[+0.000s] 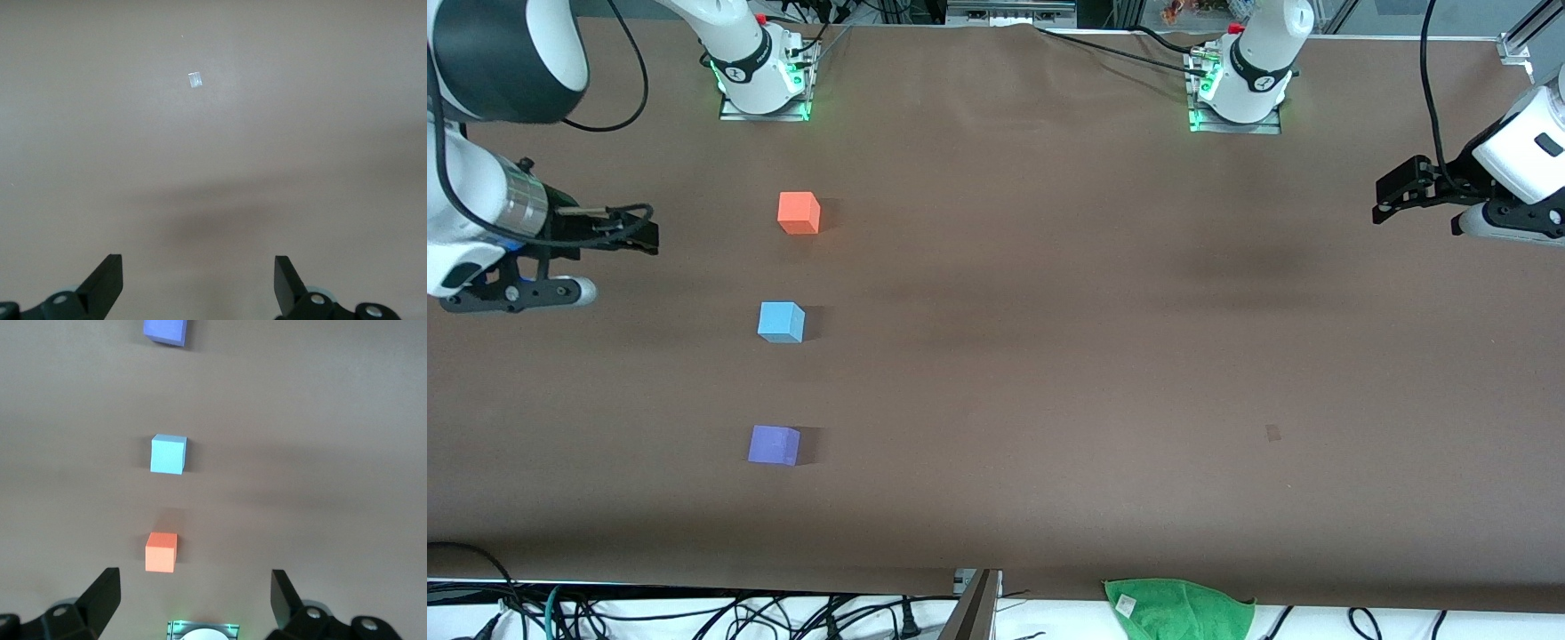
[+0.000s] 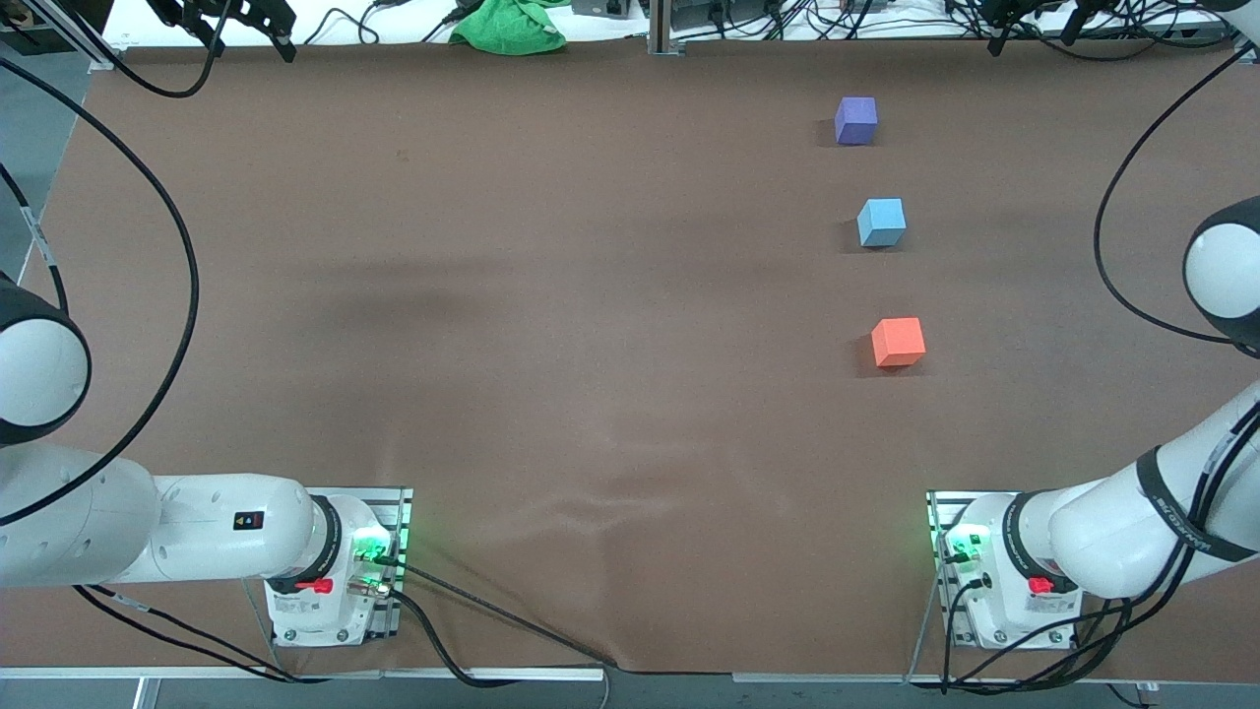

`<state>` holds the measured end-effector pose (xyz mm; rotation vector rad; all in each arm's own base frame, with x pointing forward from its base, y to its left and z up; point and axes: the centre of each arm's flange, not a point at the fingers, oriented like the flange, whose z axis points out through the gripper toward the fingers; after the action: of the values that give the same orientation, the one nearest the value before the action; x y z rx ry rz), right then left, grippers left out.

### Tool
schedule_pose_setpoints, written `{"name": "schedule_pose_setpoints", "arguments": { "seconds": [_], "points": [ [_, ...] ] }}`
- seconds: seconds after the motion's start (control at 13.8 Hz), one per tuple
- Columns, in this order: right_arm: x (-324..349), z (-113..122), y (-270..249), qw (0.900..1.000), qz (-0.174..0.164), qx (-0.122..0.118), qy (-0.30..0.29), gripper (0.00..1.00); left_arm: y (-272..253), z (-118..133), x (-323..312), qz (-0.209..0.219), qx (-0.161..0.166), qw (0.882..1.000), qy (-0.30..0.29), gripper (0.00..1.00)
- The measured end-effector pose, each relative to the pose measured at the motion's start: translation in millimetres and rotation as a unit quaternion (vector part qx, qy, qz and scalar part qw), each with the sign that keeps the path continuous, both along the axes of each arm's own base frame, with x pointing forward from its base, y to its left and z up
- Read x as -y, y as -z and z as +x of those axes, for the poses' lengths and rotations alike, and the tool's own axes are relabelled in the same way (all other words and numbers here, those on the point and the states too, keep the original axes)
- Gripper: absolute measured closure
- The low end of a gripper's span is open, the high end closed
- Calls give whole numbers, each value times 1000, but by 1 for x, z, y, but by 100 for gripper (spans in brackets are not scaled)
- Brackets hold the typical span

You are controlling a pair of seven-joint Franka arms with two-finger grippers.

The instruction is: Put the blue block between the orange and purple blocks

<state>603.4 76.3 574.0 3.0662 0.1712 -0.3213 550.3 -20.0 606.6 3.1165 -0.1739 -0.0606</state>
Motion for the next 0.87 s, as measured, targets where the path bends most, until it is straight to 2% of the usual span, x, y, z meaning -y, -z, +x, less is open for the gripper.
{"name": "schedule_pose_setpoints", "arguments": {
  "seconds": [0.22, 0.65, 0.87],
  "points": [
    [8, -18, -14, 1000, 12, -1, -2, 0, 0, 0, 0, 0, 0, 1000, 0, 0],
    [49, -45, -49, 999, 17, 23, 29, 0, 0, 0, 0, 0, 0, 1000, 0, 0],
    [50, -58, -53, 999, 18, 16, 29, 0, 0, -1, 0, 0, -2, 1000, 0, 0]
  ]
}}
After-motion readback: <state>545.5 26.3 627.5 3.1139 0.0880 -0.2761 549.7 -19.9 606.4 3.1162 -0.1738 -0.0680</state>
